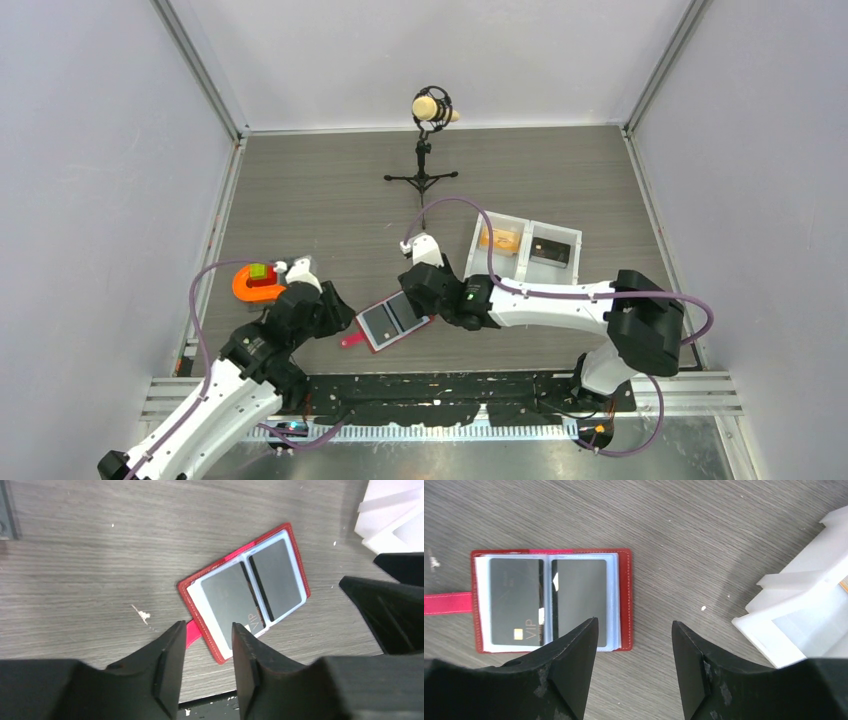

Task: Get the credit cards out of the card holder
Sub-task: Remove the credit card from the card holder.

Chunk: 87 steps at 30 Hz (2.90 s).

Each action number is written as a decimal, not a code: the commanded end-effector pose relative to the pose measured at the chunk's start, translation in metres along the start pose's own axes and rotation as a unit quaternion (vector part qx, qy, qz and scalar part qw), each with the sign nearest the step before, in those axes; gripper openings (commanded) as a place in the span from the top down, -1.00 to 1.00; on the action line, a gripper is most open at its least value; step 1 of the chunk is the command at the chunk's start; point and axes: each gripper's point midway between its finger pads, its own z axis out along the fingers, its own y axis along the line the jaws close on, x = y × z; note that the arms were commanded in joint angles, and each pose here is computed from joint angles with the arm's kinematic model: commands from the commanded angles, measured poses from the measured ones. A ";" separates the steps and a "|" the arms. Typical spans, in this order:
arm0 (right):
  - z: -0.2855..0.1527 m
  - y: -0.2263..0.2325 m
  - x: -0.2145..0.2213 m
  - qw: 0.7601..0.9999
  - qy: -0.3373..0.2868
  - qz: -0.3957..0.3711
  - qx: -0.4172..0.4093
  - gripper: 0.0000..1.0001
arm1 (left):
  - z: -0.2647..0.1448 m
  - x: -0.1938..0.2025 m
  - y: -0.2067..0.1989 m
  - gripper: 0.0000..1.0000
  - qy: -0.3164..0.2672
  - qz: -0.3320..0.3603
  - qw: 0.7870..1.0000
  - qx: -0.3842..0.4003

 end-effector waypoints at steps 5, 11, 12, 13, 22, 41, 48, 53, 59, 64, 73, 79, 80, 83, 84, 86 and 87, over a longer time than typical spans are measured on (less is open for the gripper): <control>-0.005 0.030 -0.019 0.993 -0.016 0.027 -0.112 -0.01 | -0.010 -0.026 -0.043 0.11 -0.024 0.011 0.996 0.081; 0.008 0.038 -0.013 0.988 0.005 0.044 -0.151 0.05 | 0.006 -0.010 -0.070 0.13 0.010 0.000 0.988 0.155; 0.013 0.036 -0.013 0.987 0.006 0.049 -0.152 0.07 | 0.009 -0.009 -0.072 0.15 0.012 -0.004 0.987 0.161; 0.014 0.038 -0.012 0.986 0.010 0.052 -0.159 0.10 | 0.012 -0.008 -0.075 0.16 0.011 -0.008 0.986 0.169; 0.034 0.040 -0.001 0.981 0.035 0.071 -0.180 0.26 | 0.037 -0.004 -0.078 0.20 -0.008 -0.027 0.981 0.191; 0.051 0.039 0.024 0.980 0.064 0.087 -0.169 0.39 | 0.063 0.012 -0.055 0.22 -0.003 -0.037 0.988 0.150; 0.051 0.041 0.036 0.976 0.069 0.106 -0.180 0.47 | 0.069 0.019 -0.050 0.20 0.007 -0.035 0.989 0.144; 0.044 0.045 0.045 0.967 0.079 0.125 -0.206 0.54 | 0.071 0.022 -0.047 0.18 0.009 -0.034 0.989 0.141; 0.044 0.042 0.048 0.965 0.081 0.141 -0.205 0.59 | 0.075 0.023 -0.044 0.16 0.006 -0.038 0.990 0.137; 0.043 0.041 0.048 0.965 0.079 0.144 -0.203 0.60 | 0.075 0.026 -0.046 0.18 0.012 -0.047 0.989 0.142; 0.043 0.040 0.047 0.965 0.077 0.146 -0.203 0.63 | 0.078 0.031 -0.042 0.23 0.018 -0.069 0.988 0.136; 0.044 0.039 0.047 0.966 0.077 0.147 -0.200 0.65 | 0.081 0.034 -0.045 0.28 0.029 -0.076 0.987 0.137; 0.044 0.040 0.047 0.965 0.076 0.148 -0.201 0.65 | 0.082 0.035 -0.045 0.28 0.031 -0.078 0.987 0.137; 0.044 0.040 0.048 0.965 0.078 0.150 -0.199 0.66 | 0.083 0.037 -0.045 0.32 0.036 -0.082 0.987 0.137; 0.044 0.040 0.047 0.965 0.078 0.150 -0.199 0.66 | 0.083 0.037 -0.046 0.35 0.037 -0.083 0.986 0.138; 0.044 0.039 0.048 0.966 0.078 0.150 -0.197 0.66 | 0.084 0.038 -0.046 0.42 0.037 -0.085 0.986 0.139; 0.044 0.039 0.048 0.966 0.078 0.150 -0.198 0.66 | 0.083 0.037 -0.047 0.46 0.037 -0.087 0.986 0.140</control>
